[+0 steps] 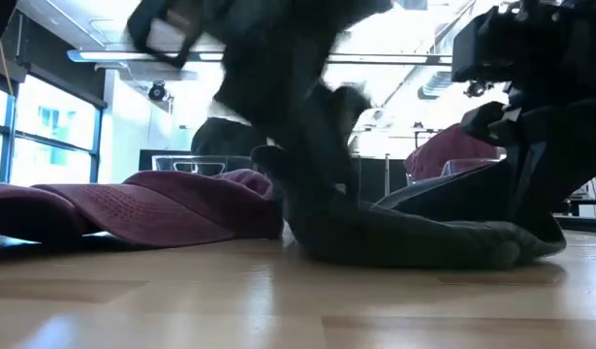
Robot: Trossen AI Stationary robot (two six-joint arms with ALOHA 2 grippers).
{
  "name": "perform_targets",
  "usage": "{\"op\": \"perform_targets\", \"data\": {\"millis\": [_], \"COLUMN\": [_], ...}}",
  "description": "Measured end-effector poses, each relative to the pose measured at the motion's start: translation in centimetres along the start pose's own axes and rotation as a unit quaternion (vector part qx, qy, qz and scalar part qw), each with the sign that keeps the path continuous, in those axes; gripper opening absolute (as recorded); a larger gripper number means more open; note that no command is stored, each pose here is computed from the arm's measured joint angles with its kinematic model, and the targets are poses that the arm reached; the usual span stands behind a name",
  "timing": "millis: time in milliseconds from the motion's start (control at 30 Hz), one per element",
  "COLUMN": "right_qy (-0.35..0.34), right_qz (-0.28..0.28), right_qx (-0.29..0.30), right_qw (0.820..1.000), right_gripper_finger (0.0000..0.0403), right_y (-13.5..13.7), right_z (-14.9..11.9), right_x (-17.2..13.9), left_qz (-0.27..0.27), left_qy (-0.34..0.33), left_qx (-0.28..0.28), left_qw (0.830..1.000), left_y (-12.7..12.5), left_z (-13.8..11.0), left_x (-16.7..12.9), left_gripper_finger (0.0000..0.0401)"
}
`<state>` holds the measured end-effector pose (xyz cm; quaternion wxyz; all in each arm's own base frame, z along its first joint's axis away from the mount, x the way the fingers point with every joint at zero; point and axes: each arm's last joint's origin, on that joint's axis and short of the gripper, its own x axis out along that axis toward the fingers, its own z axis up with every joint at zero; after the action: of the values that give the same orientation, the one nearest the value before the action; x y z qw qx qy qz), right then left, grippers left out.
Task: Pick & Place hat
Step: Put the black cap into the left transparent bin
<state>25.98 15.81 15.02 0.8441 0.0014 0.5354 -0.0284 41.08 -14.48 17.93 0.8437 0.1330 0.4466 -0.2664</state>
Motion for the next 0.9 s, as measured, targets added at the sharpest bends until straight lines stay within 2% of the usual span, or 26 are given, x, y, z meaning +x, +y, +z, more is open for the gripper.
{"op": "perform_targets", "data": {"millis": [133,200,367,467,567,667,900], "right_qy": [-0.007,-0.011,-0.035,-0.050,-0.052,-0.063,-0.112], "right_qz": [0.003,0.002,0.007,0.001,0.001,0.004,0.028], "right_qx": [-0.012,-0.015,-0.024,-0.031,-0.030,-0.031,-0.084], "right_qw": [1.000,1.000,0.999,0.998,0.998,0.998,0.990], "right_gripper_finger": [0.0002,0.0002,0.0010,0.0017,0.0026,0.0042,0.0110], "right_y": [0.2,0.3,0.6,0.6,0.6,0.7,1.3], "right_z": [0.0,0.1,0.4,0.6,0.7,0.9,1.7], "right_x": [-0.1,-0.1,-0.1,-0.2,-0.2,-0.2,-1.2], "left_qz": [-0.017,-0.026,-0.016,-0.015,-0.012,-0.002,0.042], "left_qy": [-0.018,0.021,0.049,0.060,0.077,0.094,0.100], "left_qx": [0.003,-0.005,-0.026,-0.028,-0.025,-0.016,-0.008], "left_qw": [1.000,0.999,0.998,0.998,0.997,0.995,0.994], "left_y": [0.1,-0.1,-0.2,-0.3,-0.6,-0.9,-0.9], "left_z": [0.1,-1.0,-1.4,-1.6,-1.8,-1.9,-1.4], "left_x": [1.6,2.3,2.7,2.7,2.3,2.0,-0.4], "left_gripper_finger": [0.0129,0.0129,0.0123,0.0098,0.0055,0.0011,0.0004]}}
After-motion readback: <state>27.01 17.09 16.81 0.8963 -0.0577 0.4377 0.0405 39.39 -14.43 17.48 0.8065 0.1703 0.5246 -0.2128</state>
